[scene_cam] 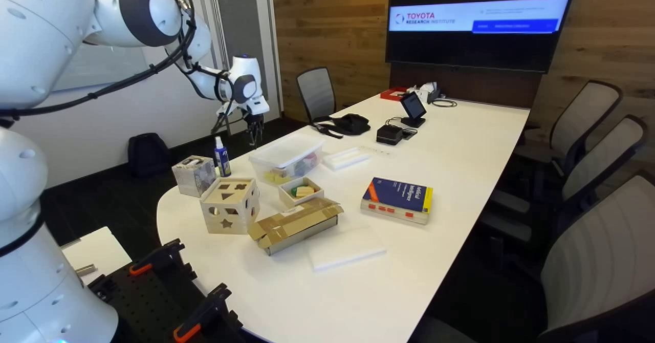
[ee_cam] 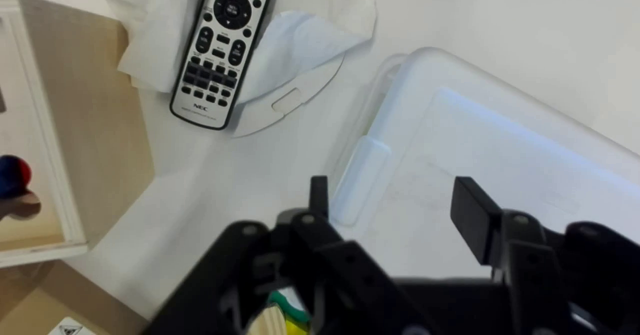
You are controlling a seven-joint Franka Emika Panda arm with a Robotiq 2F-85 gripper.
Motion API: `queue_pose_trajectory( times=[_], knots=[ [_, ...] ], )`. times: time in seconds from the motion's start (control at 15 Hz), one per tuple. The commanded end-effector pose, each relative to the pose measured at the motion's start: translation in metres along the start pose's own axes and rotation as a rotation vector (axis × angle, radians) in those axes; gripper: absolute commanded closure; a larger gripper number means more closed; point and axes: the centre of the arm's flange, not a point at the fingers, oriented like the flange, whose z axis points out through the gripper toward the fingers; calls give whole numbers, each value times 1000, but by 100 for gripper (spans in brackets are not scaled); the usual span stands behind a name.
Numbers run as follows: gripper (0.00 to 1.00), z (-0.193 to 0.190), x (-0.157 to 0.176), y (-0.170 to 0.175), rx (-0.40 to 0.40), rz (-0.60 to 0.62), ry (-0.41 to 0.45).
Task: Remove the white lid from the clear container.
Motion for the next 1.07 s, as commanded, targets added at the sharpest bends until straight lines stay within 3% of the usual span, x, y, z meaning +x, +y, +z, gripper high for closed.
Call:
queue_pose_trajectory(
  times=[0.0, 0.07, 1.0],
  knots=[
    [4, 14, 17, -17, -28, -46, -26],
    [0, 19, 21, -20, -33, -57, -35],
    [0, 77, 36, -41, -87, -127, -64]
  ],
)
